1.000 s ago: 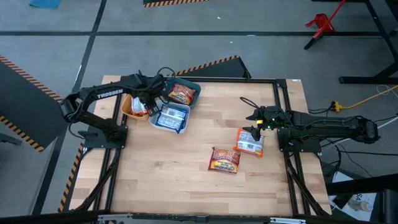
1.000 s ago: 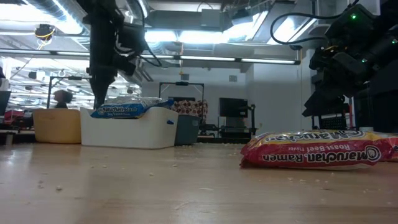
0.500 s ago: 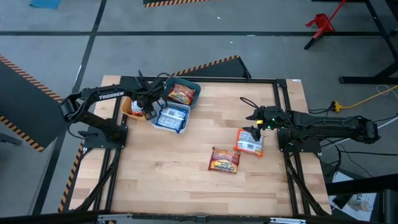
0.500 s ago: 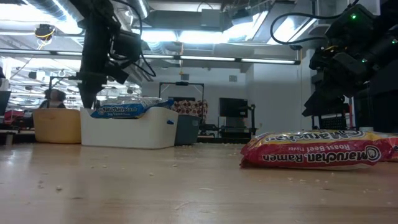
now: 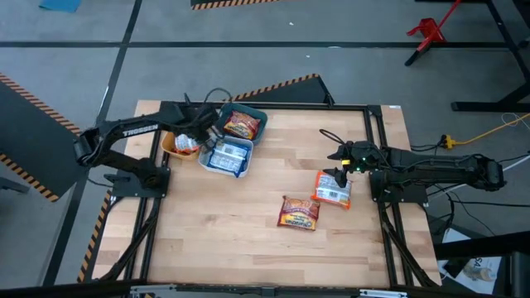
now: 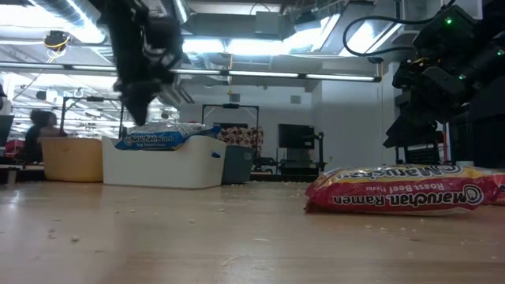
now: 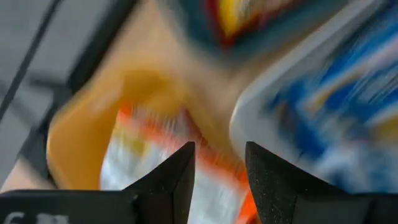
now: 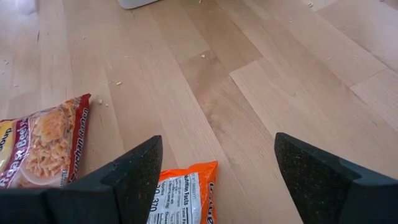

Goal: Sort Maruchan noodles
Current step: Put the left orange noodle into the yellow bin

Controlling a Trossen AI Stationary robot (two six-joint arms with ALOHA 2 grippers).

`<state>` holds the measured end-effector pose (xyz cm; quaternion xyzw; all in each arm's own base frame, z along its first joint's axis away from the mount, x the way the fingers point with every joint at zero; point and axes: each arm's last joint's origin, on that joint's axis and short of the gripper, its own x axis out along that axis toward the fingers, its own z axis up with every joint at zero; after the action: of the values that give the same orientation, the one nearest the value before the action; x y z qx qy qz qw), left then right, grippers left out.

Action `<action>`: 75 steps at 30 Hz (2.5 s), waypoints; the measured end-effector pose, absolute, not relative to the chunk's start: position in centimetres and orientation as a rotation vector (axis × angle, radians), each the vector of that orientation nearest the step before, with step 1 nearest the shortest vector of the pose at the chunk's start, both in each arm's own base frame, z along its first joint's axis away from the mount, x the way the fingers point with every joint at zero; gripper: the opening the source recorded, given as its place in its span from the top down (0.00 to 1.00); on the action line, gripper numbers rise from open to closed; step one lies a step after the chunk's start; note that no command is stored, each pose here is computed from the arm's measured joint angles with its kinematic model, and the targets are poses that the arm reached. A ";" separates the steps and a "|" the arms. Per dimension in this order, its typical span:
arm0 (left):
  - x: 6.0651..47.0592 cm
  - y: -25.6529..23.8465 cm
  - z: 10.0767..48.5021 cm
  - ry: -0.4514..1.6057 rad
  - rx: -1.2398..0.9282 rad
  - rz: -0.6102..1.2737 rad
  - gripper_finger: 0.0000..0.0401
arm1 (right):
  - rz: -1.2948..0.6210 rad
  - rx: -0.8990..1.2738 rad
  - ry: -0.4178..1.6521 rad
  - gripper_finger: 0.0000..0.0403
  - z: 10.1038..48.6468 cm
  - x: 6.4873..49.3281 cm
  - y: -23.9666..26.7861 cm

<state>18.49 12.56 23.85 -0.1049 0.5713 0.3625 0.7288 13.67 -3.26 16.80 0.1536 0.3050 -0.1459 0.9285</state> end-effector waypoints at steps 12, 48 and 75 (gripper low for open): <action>18.3 13.0 22.2 1.123 -0.258 0.878 0.67 | -0.297 0.316 0.624 0.26 16.8 13.7 -3.3; 16.9 12.0 21.0 1.036 -0.318 1.070 0.67 | -0.300 0.327 0.622 0.26 16.8 13.7 -3.3; 15.2 10.7 19.4 1.280 -0.449 1.028 0.67 | -0.300 0.328 0.624 0.26 16.8 13.7 -3.3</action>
<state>15.20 10.66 19.36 -0.1983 0.5654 0.4541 0.6594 13.67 -3.25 16.80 0.1598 0.3046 -0.1462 0.9275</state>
